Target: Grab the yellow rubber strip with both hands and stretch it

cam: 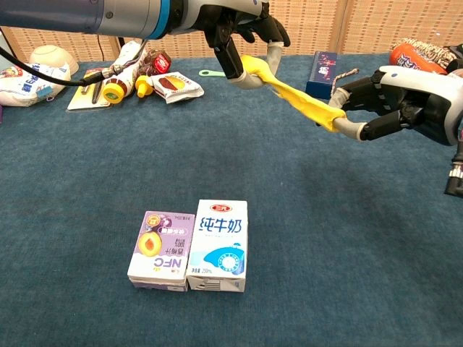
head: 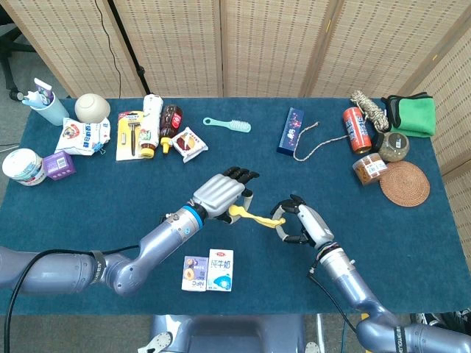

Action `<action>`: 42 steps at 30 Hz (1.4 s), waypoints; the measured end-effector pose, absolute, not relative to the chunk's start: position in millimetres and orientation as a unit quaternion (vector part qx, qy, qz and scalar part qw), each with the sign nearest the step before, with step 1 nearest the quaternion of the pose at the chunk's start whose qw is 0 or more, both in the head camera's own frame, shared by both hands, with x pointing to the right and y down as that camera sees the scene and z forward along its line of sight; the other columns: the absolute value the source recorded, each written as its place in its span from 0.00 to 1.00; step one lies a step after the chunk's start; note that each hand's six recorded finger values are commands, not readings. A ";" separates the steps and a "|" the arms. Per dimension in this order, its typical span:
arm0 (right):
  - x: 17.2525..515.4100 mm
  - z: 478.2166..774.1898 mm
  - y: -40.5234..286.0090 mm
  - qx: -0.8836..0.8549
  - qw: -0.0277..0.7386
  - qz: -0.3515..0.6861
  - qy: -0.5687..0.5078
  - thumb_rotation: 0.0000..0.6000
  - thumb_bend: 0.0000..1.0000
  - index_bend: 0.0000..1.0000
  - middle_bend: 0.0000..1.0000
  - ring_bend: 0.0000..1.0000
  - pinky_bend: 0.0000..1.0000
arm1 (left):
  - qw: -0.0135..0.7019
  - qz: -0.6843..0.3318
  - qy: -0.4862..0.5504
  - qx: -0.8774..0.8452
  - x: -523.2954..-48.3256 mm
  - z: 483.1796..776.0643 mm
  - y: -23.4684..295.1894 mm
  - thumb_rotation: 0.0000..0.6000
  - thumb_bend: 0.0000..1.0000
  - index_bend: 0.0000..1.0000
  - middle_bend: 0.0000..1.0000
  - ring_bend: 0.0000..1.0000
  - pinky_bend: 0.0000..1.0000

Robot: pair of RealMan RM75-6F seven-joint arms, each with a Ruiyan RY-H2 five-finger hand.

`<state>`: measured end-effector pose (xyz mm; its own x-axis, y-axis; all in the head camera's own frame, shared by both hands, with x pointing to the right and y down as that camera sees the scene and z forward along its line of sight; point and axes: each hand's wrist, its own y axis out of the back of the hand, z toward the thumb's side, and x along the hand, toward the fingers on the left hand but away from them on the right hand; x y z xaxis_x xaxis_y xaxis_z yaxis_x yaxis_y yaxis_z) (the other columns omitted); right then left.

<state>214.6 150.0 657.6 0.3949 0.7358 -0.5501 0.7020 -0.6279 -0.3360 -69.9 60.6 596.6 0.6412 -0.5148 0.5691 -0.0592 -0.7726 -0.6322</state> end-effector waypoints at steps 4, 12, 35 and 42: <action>216.7 658.7 150.3 -0.834 0.024 0.345 -0.431 1.00 0.62 0.67 0.37 0.21 0.00 | 0.291 -0.389 0.174 -0.857 -73.6 594.7 57.5 1.00 0.64 0.83 0.11 0.00 0.00; 219.9 662.4 151.7 -0.832 0.023 0.351 -0.429 1.00 0.63 0.67 0.37 0.21 0.00 | 0.279 -0.386 0.195 -0.858 -81.5 589.1 48.3 1.00 0.65 0.84 0.13 0.00 0.00; 235.8 667.5 152.3 -0.824 0.029 0.373 -0.426 1.00 0.63 0.67 0.37 0.22 0.00 | 0.266 -0.375 0.263 -0.848 -117.8 564.1 11.2 1.00 0.65 0.84 0.14 0.00 0.00; 240.5 668.1 153.2 -0.821 0.029 0.378 -0.428 1.00 0.63 0.67 0.37 0.22 0.00 | 0.269 -0.374 0.278 -0.843 -130.5 555.9 2.2 1.00 0.65 0.84 0.14 0.00 0.00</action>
